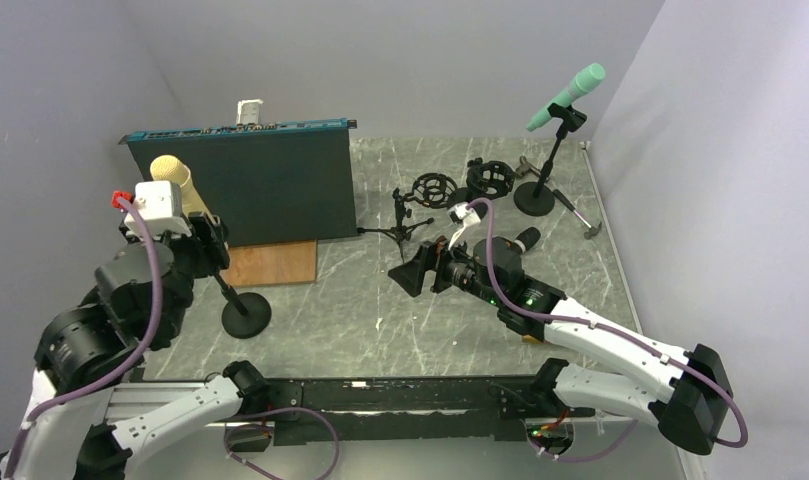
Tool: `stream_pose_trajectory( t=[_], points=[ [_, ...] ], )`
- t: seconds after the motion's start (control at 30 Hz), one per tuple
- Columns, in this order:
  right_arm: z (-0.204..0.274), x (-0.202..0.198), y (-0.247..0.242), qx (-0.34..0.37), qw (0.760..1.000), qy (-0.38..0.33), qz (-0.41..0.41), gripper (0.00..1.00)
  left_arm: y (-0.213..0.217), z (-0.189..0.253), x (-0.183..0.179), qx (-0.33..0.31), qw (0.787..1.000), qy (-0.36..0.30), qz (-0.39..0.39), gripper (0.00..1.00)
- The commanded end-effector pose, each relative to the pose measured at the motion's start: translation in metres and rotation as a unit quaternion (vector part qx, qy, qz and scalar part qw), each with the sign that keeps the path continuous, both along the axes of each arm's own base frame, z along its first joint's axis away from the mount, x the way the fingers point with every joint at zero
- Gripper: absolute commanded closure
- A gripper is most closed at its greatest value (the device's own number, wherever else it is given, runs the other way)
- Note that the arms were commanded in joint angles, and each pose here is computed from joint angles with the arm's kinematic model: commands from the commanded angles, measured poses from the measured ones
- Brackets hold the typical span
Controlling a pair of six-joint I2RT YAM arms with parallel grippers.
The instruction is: Remove the microphone from the stand
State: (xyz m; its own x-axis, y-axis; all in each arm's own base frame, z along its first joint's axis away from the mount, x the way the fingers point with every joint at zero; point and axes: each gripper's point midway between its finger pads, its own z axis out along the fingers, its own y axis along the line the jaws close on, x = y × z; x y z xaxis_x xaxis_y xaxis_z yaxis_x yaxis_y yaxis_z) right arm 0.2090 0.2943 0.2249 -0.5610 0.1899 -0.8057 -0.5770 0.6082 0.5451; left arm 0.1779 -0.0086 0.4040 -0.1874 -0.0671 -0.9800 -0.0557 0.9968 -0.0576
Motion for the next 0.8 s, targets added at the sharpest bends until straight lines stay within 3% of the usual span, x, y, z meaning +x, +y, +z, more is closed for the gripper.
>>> stream_pose_trajectory(
  t=[0.0, 0.17, 0.3, 0.4, 0.57, 0.77],
  points=[
    [0.032, 0.002, 0.003, 0.040, 0.999, -0.027, -0.002, 0.00, 0.040, 0.001, 0.007, 0.006, 0.988, -0.041, 0.150, 0.34],
    [0.026, 0.000, -0.004, 0.041, 0.999, -0.021, -0.013, 0.00, 0.053, 0.001, 0.016, 0.027, 0.968, -0.064, 0.239, 0.29],
    [0.022, -0.002, -0.009, 0.045, 0.999, -0.017, -0.020, 0.00, 0.048, 0.001, 0.040, 0.023, 0.967, -0.093, 0.237, 0.27],
    [0.021, -0.003, -0.009, 0.044, 0.999, -0.013, -0.020, 0.00, 0.052, -0.007, 0.056, 0.001, 0.967, -0.071, 0.246, 0.30],
    [0.019, -0.005, -0.014, 0.047, 0.998, -0.012, -0.025, 0.00, 0.041, -0.016, 0.076, -0.006, 0.974, -0.062, 0.216, 0.49],
    [0.012, -0.006, -0.015, 0.044, 0.999, -0.007, -0.026, 0.00, 0.038, -0.015, 0.077, -0.003, 0.976, -0.079, 0.201, 0.87]
  ],
)
